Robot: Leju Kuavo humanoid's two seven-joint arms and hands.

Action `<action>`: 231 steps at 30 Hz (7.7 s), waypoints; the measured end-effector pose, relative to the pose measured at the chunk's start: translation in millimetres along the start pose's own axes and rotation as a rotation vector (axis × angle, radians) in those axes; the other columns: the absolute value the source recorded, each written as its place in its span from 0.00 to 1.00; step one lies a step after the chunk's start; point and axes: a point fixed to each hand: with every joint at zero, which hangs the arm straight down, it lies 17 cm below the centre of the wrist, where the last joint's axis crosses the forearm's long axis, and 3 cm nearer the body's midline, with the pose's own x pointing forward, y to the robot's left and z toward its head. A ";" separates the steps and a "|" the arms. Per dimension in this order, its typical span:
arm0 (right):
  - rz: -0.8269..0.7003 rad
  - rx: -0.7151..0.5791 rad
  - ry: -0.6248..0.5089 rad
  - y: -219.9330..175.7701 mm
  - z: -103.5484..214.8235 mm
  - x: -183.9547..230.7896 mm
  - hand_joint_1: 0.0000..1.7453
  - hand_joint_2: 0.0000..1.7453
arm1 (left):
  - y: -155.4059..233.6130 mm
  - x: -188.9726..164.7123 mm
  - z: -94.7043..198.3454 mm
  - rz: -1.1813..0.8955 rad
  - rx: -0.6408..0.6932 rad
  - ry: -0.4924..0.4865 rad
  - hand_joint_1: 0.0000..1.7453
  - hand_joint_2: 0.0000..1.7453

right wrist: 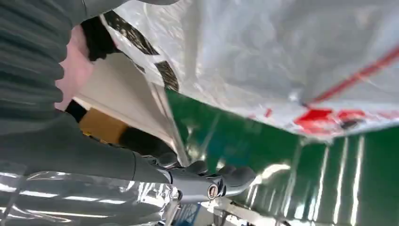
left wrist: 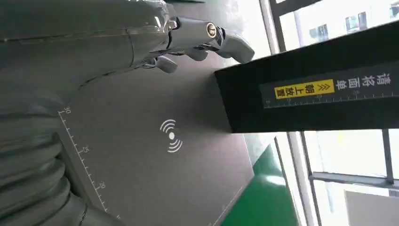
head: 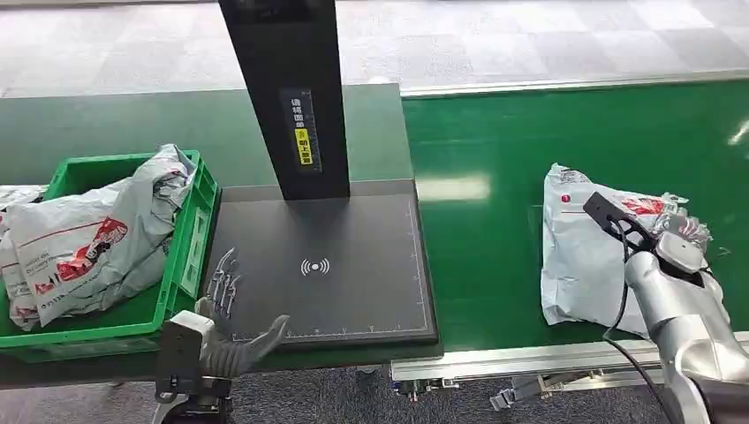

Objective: Moved the parcel from conveyor to table for the left to box.

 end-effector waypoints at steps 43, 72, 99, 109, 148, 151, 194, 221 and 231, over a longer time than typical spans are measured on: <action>-0.086 0.317 -0.133 131.3 40.3 0.0 1.00 1.00 | -12.1 -0.1 -8.4 -0.051 -0.067 0.024 0.00 1.00; -0.594 0.038 -0.406 36.0 58.7 99.6 1.00 1.00 | -0.7 5.1 -0.3 -0.049 -0.019 0.009 0.00 1.00; -1.067 0.487 -1.368 -26.7 374.8 303.1 1.00 1.00 | -4.9 11.1 -12.4 -0.047 -0.018 -0.037 0.00 1.00; -0.900 0.733 -1.453 35.2 449.4 329.0 1.00 1.00 | -5.6 8.0 -14.1 -0.052 -0.021 -0.031 0.00 1.00; -0.635 0.784 -1.230 112.9 362.9 330.7 0.00 1.00 | -5.0 8.8 -14.4 -0.050 -0.007 -0.042 0.00 1.00; -0.638 0.809 -1.259 112.4 370.2 329.4 0.00 1.00 | -5.2 8.2 -15.6 -0.051 -0.008 -0.042 0.00 1.00; -1.560 0.538 -1.622 -73.4 452.8 239.2 0.00 1.00 | -25.0 75.2 -21.3 -0.366 -0.142 -0.259 0.00 1.00; -1.634 0.541 -1.677 -86.8 456.3 228.3 0.00 1.00 | -76.9 -62.1 -73.8 -0.825 -0.637 -0.150 0.00 1.00; -1.635 0.546 -1.681 -87.3 455.6 230.1 0.00 1.00 | -84.7 -91.0 -59.9 -0.857 -0.711 -0.110 0.00 1.00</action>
